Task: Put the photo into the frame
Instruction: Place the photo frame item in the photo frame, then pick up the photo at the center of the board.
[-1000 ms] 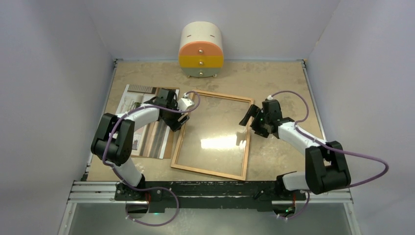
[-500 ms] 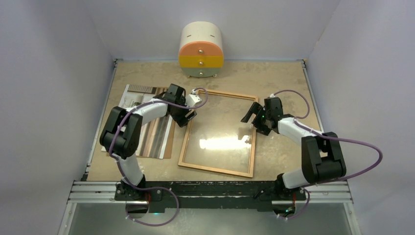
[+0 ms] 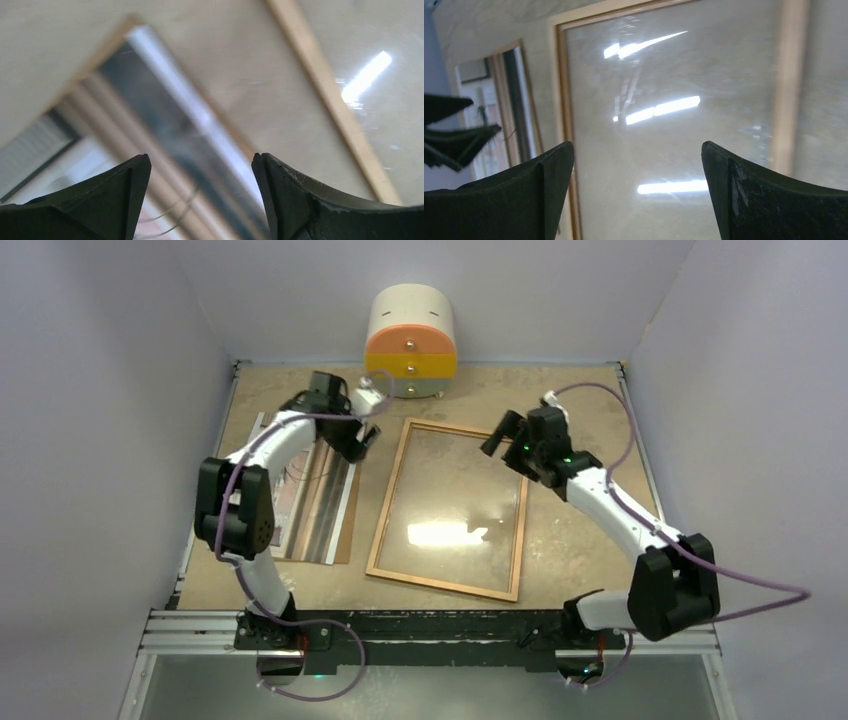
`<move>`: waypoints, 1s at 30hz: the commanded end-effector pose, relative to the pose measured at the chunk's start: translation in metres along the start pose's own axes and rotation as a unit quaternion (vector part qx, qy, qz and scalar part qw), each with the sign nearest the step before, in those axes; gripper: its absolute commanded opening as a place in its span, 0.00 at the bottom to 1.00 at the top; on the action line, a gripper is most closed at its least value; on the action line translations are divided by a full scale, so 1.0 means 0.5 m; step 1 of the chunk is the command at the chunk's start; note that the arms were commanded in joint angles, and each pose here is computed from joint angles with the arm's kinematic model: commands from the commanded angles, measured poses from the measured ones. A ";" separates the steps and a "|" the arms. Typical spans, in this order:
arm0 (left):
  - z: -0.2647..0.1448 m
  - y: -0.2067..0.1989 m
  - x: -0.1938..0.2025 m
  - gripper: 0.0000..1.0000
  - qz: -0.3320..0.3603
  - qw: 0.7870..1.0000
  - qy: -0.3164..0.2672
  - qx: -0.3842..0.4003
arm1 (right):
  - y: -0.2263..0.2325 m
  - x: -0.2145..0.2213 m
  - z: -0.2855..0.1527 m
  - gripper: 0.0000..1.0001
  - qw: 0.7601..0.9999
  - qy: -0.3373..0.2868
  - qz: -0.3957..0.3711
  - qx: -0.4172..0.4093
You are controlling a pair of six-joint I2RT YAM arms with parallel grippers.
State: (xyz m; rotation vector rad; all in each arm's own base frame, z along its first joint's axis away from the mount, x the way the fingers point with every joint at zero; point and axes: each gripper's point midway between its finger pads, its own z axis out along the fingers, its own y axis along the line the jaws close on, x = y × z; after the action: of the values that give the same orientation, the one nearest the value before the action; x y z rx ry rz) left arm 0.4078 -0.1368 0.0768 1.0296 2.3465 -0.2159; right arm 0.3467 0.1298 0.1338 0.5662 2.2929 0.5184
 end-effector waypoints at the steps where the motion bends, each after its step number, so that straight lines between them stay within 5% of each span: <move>1: -0.160 0.176 -0.023 0.82 -0.040 0.994 -0.049 -0.088 | 0.181 0.017 0.004 0.99 0.997 -0.001 -0.047 -0.060; 8: -0.274 0.428 0.148 0.89 -0.126 0.947 0.026 -0.294 | 0.414 0.152 0.089 0.97 0.985 0.055 -0.115 -0.119; 12: -0.313 0.504 0.249 0.77 -0.156 0.906 0.073 -0.386 | 0.497 0.228 0.148 0.94 0.978 0.081 -0.141 -0.130; 20: -0.330 0.568 0.354 0.65 -0.171 0.840 0.127 -0.499 | 0.512 0.320 0.273 0.88 0.975 0.122 -0.153 -0.104; 30: -0.252 0.592 0.418 0.64 -0.190 0.822 0.166 -0.511 | 0.470 0.327 0.337 0.89 0.981 0.085 -0.167 -0.051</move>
State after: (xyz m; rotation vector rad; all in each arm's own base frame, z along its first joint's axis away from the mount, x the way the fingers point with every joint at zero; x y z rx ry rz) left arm 0.4428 0.2313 0.0800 0.1234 2.4337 0.9812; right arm 0.4044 0.4489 0.0469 0.0460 2.4787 0.6030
